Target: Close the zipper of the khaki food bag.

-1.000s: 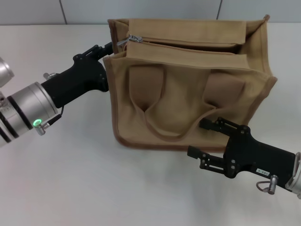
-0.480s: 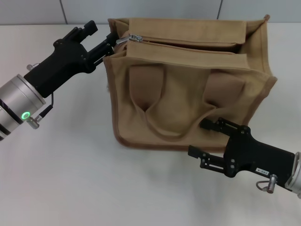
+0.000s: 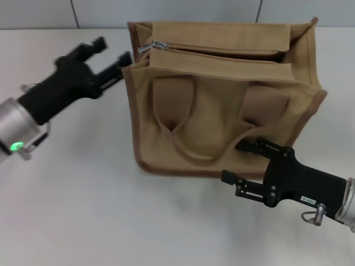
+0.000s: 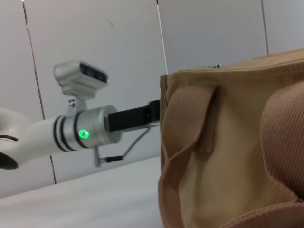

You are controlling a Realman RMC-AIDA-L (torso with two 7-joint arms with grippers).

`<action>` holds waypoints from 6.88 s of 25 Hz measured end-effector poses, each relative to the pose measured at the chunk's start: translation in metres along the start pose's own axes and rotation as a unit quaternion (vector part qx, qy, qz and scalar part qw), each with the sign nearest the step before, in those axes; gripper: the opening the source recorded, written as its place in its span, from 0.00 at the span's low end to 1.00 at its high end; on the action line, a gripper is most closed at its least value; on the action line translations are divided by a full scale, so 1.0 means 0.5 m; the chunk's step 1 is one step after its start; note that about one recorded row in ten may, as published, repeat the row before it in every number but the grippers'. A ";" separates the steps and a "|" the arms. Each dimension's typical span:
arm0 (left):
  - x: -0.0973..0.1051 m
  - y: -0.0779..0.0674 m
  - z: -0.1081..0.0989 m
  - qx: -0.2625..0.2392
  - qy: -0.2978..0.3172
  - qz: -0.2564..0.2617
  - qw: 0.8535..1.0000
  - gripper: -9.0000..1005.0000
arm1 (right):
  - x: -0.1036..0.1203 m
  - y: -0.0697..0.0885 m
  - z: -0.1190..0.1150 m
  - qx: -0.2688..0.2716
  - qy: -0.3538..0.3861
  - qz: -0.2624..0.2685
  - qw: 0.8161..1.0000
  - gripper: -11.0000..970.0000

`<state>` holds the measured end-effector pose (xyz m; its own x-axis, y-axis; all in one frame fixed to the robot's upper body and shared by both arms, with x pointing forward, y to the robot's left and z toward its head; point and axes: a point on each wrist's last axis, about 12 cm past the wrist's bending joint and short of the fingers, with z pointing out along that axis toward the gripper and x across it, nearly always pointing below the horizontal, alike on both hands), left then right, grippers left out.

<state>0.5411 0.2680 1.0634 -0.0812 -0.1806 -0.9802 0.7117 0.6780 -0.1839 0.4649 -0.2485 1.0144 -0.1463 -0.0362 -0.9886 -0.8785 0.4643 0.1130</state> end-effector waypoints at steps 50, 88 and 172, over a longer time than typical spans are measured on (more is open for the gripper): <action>-0.007 -0.018 0.031 0.028 -0.019 0.044 0.998 0.70 | -0.003 -0.017 0.009 0.017 0.009 -0.005 1.000 0.81; -0.008 -0.039 0.031 0.066 -0.030 -0.024 0.997 0.01 | -0.018 0.025 -0.109 0.088 -0.122 0.011 0.989 0.80; -0.097 -0.069 0.131 0.193 -0.075 -0.044 0.977 0.03 | -0.199 -0.093 0.167 -0.099 -0.114 0.258 0.954 0.10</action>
<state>0.5662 0.2066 1.1223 -0.0712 -0.3488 -0.9345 0.9195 0.3401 -0.1970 0.5582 -0.1924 1.0990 -0.4996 0.3555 -0.7899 -0.7886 0.1908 0.5846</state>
